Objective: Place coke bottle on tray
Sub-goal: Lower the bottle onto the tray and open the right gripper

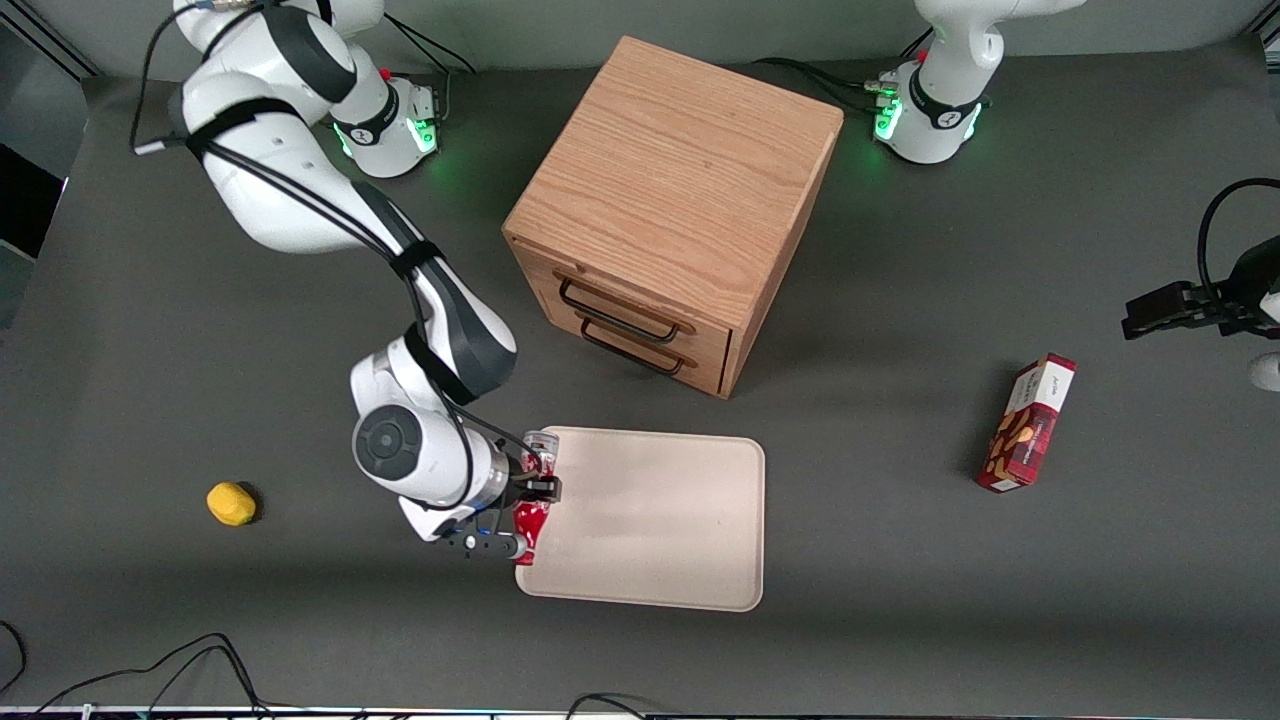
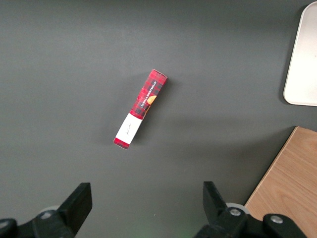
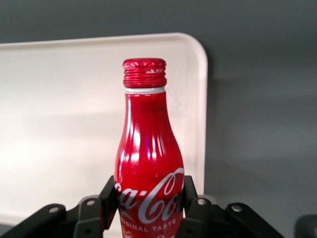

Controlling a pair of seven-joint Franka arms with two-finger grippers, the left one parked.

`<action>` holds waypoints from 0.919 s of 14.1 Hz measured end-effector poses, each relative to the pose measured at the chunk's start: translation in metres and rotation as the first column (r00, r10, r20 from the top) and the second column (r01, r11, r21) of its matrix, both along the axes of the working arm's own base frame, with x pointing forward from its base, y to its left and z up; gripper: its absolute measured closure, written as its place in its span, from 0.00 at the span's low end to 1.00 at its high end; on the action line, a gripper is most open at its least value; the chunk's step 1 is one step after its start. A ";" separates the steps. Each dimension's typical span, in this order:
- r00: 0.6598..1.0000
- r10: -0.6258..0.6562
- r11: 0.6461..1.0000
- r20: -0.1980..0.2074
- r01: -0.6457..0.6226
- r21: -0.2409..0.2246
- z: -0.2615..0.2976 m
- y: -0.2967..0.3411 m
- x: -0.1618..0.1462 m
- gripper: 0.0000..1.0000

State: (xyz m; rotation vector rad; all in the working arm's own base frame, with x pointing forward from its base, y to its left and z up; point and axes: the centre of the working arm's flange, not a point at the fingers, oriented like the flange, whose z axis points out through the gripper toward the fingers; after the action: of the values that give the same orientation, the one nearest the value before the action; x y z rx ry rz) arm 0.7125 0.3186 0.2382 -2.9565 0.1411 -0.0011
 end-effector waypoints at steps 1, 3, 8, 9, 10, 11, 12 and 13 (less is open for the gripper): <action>1.000 0.001 1.000 0.009 -0.001 0.004 -0.016 0.002 0.000 0.44; 1.000 0.007 1.000 0.022 -0.007 0.005 -0.041 0.006 -0.001 0.44; 0.999 0.002 1.000 0.040 -0.003 0.013 -0.046 0.006 0.002 0.30; 0.999 0.003 1.000 0.044 -0.003 0.012 -0.046 0.006 0.002 0.21; 0.999 0.002 1.000 0.048 -0.003 0.014 -0.045 0.006 0.003 0.12; 0.999 0.001 1.000 0.054 -0.002 0.016 -0.044 0.006 0.004 0.01; 0.998 -0.001 1.000 0.063 -0.001 0.018 -0.040 0.006 0.006 0.00; 0.997 -0.004 1.000 0.076 0.002 0.021 -0.032 0.005 0.009 0.00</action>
State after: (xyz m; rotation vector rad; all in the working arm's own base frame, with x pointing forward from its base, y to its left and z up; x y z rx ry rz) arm 0.7217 0.3233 0.2059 -2.9302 0.1347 -0.1113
